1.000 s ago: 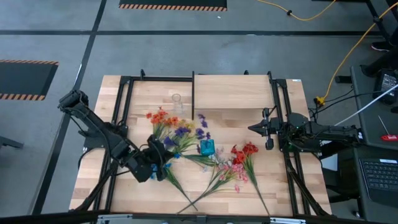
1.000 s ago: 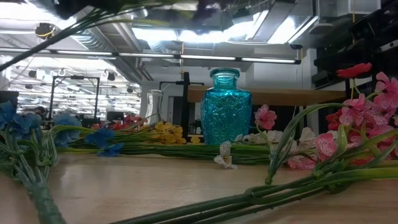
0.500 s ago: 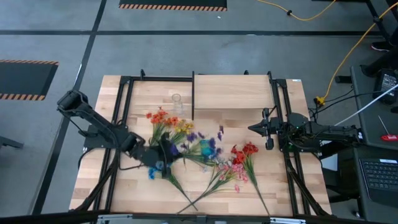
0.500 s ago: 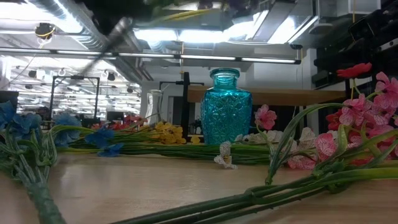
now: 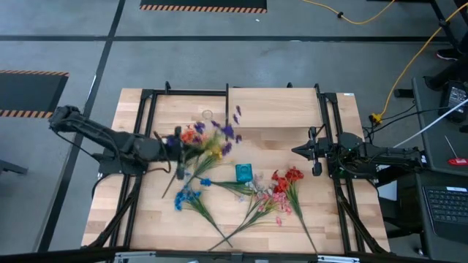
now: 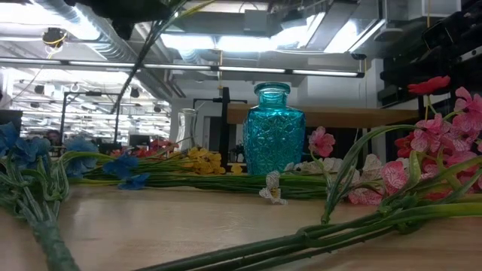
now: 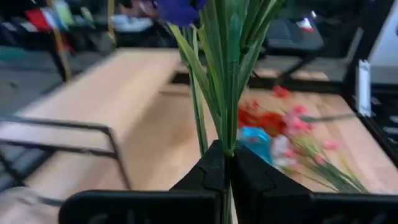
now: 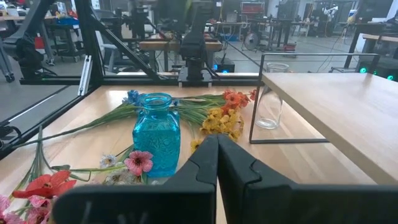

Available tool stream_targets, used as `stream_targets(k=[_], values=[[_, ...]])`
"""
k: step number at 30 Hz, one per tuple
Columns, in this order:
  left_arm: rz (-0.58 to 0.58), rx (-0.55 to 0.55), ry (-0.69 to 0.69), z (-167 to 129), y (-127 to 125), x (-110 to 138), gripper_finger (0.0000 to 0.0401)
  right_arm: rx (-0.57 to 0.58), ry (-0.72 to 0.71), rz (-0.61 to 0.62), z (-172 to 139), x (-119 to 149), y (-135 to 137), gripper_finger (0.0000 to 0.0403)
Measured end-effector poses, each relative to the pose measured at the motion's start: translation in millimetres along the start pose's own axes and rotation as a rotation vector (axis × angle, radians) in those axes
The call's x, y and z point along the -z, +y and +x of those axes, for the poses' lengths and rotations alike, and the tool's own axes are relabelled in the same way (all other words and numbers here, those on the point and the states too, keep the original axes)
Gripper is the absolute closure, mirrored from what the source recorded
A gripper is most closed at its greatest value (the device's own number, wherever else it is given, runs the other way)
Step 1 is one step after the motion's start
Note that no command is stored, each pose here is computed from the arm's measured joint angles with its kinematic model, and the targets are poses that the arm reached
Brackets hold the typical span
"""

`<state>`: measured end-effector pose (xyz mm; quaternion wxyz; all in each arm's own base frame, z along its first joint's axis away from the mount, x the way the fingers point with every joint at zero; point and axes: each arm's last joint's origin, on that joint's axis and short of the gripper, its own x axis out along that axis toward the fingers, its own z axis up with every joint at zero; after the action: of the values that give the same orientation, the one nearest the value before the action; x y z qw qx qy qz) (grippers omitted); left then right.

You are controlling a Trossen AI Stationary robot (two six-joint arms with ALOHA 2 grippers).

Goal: Pick and place flowers into a vace then onto a shelf
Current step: Put the purple flowers into the transparent vase

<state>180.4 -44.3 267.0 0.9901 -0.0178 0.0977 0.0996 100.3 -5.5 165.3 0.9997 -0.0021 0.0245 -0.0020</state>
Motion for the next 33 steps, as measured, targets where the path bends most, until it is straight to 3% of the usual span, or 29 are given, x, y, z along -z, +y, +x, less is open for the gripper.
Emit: stream_targets(k=[7,12,26,33], values=[[0.044,-0.109,-0.151,-7.2,28.6,-12.7,0.0395,0.0,0.0,0.0,0.0,0.0,0.0,0.0395],[0.081,-0.139,-0.168,-0.7,44.9,-16.0,0.0394,0.0,0.0,0.0,0.0,0.1,0.0,0.0395],[0.048,-0.182,-0.29,3.3,75.4,-28.6,0.0396,0.003,0.0,-0.034,0.0,0.0,-0.1,0.0395],[0.036,-0.246,-0.296,3.1,86.0,-29.4,0.0396,0.116,0.003,-0.082,-0.2,-0.1,-3.4,0.0395]])
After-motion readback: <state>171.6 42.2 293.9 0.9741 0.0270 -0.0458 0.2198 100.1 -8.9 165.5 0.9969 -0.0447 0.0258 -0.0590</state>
